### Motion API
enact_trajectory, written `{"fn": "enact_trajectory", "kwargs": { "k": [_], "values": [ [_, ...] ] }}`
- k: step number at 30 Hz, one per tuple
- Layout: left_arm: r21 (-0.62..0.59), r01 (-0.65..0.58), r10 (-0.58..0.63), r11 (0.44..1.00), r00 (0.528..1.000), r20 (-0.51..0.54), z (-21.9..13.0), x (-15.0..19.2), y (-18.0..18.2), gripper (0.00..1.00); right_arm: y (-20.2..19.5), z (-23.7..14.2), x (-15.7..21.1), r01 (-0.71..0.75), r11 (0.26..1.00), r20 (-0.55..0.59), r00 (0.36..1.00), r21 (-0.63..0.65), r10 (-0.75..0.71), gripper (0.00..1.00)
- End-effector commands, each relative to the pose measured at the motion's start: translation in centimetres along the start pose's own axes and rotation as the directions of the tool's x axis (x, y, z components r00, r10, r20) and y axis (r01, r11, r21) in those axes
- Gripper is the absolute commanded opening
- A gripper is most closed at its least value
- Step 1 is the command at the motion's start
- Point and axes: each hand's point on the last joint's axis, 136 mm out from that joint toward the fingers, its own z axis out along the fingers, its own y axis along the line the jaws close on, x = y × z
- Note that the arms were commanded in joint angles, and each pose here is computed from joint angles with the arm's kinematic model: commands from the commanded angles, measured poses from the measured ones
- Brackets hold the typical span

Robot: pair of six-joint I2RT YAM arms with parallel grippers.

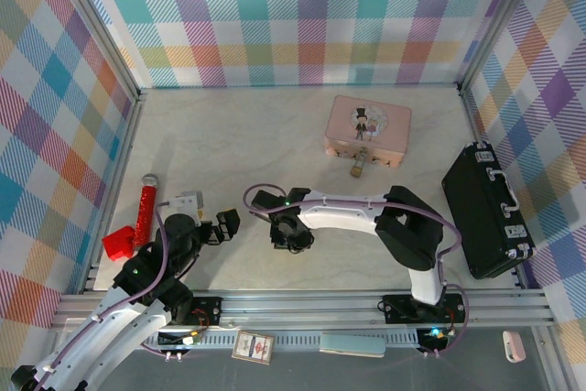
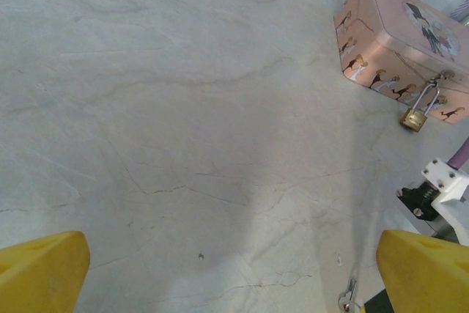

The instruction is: Unlock the padlock with the key

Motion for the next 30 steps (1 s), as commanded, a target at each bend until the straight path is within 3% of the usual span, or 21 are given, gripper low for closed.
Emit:
{"fn": "enact_trajectory", "kwargs": {
  "k": [1,30],
  "values": [
    [-0.014,-0.008,0.008,1.000,1.000,-0.001,-0.1,0.3,0.4,1.00,-0.4,0.9,0.1,-0.047,0.999,-0.010,0.999,0.027,0.047,0.29],
    [-0.009,-0.006,0.006,1.000,1.000,0.002,-0.2,0.2,0.3,1.00,0.0,3.1,-0.7,-0.023,0.998,-0.011,1.000,0.062,0.024,0.20]
  ]
}}
